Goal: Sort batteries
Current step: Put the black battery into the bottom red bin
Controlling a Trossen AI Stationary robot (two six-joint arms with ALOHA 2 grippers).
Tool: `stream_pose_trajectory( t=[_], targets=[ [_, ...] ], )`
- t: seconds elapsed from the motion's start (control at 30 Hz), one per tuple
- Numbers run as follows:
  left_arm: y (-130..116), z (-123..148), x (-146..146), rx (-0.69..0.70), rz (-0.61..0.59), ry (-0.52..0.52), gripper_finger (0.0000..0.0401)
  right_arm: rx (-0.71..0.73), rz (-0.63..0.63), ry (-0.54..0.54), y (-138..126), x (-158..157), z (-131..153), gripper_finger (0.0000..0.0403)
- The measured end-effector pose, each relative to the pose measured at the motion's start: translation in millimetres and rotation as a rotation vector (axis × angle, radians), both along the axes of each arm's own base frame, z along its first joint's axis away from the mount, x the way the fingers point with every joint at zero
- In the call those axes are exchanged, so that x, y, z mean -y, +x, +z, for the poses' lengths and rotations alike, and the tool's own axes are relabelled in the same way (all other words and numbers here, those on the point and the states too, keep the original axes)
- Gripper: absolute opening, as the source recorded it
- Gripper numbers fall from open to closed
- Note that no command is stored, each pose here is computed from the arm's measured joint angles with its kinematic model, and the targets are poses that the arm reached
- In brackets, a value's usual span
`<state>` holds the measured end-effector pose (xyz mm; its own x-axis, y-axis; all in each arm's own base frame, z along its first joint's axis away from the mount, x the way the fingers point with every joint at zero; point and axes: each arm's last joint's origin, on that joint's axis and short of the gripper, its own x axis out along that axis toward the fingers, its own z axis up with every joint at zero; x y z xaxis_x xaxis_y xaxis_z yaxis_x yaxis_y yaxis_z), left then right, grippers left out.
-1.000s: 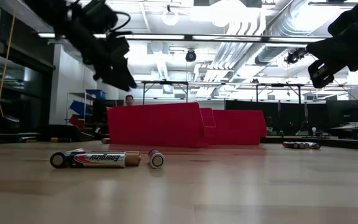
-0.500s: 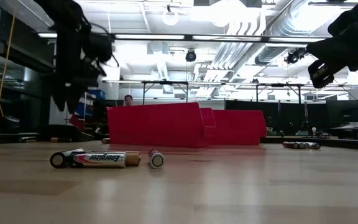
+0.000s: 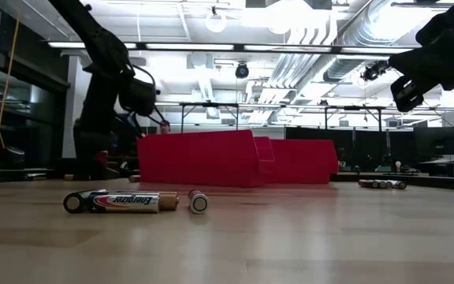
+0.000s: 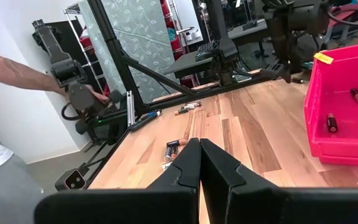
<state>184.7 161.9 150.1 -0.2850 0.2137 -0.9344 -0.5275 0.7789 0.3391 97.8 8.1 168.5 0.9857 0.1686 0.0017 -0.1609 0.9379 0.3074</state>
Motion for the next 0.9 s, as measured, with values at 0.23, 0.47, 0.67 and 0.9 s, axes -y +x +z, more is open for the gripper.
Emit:
stream_pose_trajectory(
  t=[0.23,0.47,0.67,0.9],
  targets=[
    [2.8,-6.7,-5.3,0.002,-0.055,-0.010,0.0202,0.000,0.000,0.000,0.0,0.0,0.0,0.0000],
    [-0.7,-15.4,-10.4,-0.030,-0.051,-0.056,0.0202,0.000,0.000,0.000,0.0,0.0,0.0,0.0000],
    [-0.7,-19.9,-11.2,-0.051,-0.100,-0.094,0.0202,0.000,0.000,0.000,0.0,0.0,0.0,0.0000],
    [-1.2,-21.0,-8.7,-0.022,-0.153,-0.189,0.0202,0.000,0.000,0.000,0.0,0.0,0.0,0.0000]
  ],
)
